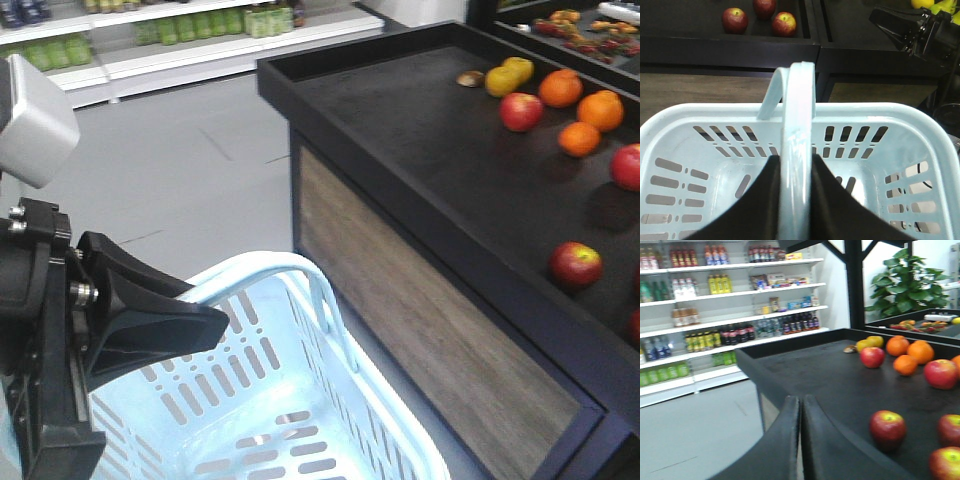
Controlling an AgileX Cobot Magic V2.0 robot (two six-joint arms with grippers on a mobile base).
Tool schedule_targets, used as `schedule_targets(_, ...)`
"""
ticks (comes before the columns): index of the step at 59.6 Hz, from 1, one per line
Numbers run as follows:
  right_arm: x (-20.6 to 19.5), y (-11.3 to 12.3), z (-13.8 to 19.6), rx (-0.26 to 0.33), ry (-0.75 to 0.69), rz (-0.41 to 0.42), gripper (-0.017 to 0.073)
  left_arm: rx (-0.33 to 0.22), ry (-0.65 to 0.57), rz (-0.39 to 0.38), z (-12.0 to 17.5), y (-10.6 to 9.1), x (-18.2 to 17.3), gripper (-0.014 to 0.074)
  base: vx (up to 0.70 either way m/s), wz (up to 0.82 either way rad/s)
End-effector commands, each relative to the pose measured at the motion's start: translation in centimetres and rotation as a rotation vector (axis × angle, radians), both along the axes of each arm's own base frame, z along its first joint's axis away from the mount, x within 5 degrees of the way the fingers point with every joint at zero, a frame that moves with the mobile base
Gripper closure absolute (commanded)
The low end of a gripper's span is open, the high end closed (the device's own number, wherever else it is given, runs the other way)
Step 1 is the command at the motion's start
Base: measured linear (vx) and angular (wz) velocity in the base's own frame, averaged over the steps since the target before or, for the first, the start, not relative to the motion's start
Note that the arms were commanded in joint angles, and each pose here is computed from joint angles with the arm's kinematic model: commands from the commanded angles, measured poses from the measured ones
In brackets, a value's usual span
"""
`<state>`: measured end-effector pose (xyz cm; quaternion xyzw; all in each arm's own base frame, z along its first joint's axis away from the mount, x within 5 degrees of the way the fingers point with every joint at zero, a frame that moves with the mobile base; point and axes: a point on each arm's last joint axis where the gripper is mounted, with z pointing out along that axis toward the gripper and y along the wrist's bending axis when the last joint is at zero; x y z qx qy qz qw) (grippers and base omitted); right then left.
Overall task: Pick three apples into basket with both arms
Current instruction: 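Drive the base away from the table holding the basket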
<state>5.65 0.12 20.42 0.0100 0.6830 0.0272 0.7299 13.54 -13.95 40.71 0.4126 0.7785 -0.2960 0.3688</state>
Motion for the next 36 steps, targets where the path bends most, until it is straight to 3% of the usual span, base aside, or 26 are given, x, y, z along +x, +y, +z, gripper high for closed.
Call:
schedule_targets(1, -0.09, 0.14, 0.19, -0.006, -0.065, 0.013, 0.0564, -0.113, -0.043, 0.028, 1.82, -0.04, -0.33, 0.06, -0.14, 0.46)
schedule_targets(36, -0.09, 0.14, 0.19, -0.006, -0.065, 0.013, 0.0564, -0.113, -0.043, 0.028, 1.82, -0.04, -0.33, 0.06, -0.1, 0.38)
